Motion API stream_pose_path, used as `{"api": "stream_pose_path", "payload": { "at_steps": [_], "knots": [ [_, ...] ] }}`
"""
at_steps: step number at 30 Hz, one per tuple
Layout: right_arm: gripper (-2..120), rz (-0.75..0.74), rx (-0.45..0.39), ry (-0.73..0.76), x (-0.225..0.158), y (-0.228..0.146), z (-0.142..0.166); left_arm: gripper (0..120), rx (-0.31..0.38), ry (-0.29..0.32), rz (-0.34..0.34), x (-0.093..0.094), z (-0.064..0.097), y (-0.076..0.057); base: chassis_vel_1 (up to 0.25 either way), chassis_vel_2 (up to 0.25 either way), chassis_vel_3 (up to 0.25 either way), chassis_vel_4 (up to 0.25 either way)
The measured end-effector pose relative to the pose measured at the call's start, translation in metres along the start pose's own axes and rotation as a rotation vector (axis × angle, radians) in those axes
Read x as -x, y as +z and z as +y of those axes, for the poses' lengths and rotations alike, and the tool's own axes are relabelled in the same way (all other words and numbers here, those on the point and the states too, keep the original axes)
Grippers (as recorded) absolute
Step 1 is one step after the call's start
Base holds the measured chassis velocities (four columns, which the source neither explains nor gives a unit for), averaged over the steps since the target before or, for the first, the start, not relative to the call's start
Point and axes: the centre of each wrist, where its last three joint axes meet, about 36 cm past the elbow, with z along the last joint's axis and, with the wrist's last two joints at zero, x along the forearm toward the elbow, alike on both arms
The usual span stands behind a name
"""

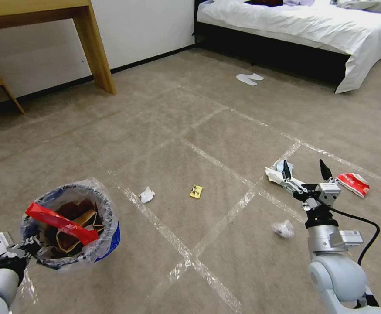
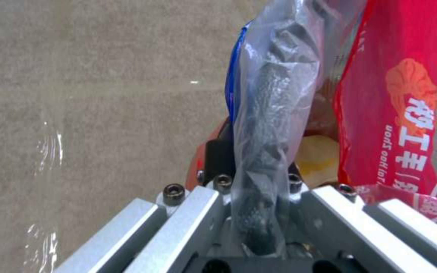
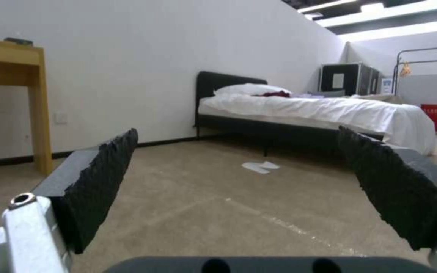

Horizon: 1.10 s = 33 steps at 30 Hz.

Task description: Pick up the trash bin and place the garbage on the floor into it.

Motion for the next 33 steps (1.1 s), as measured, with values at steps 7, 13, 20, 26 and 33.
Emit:
{"api": "stream_pose_path", "payload": {
  "at_steps": [7,13,20,26,33],
  "knots": [
    [99,0.004,0.002,-0.003,0.0006,0.0005,0.0014,0,0.002,0.000,-0.002,0.0000,0.0001,-0.0006,-0.008,0.005,0.005,-0.004],
    [99,0.012,0.002,0.003,0.0008,0.0027,0.0021,0,0.001,-0.002,0.001,0.0005,0.0008,0.0001,-0.039,0.031,0.040,-0.032],
    [98,0.038,0.006,0.027,0.0023,0.0025,0.0046,0,0.001,-0.006,0.003,0.0021,0.0021,0.0009,-0.075,0.076,0.069,-0.076],
    [99,0.039,0.007,0.036,0.0040,0.0054,0.0053,0,0.002,-0.008,0.005,0.0043,0.0035,0.0009,-0.029,0.039,0.040,-0.026],
    [100,0.035,0.016,0.037,0.0052,0.0078,0.0075,0,0.004,-0.015,0.010,0.0074,0.0057,0.0022,0.000,0.000,0.000,0.000]
  ]
}}
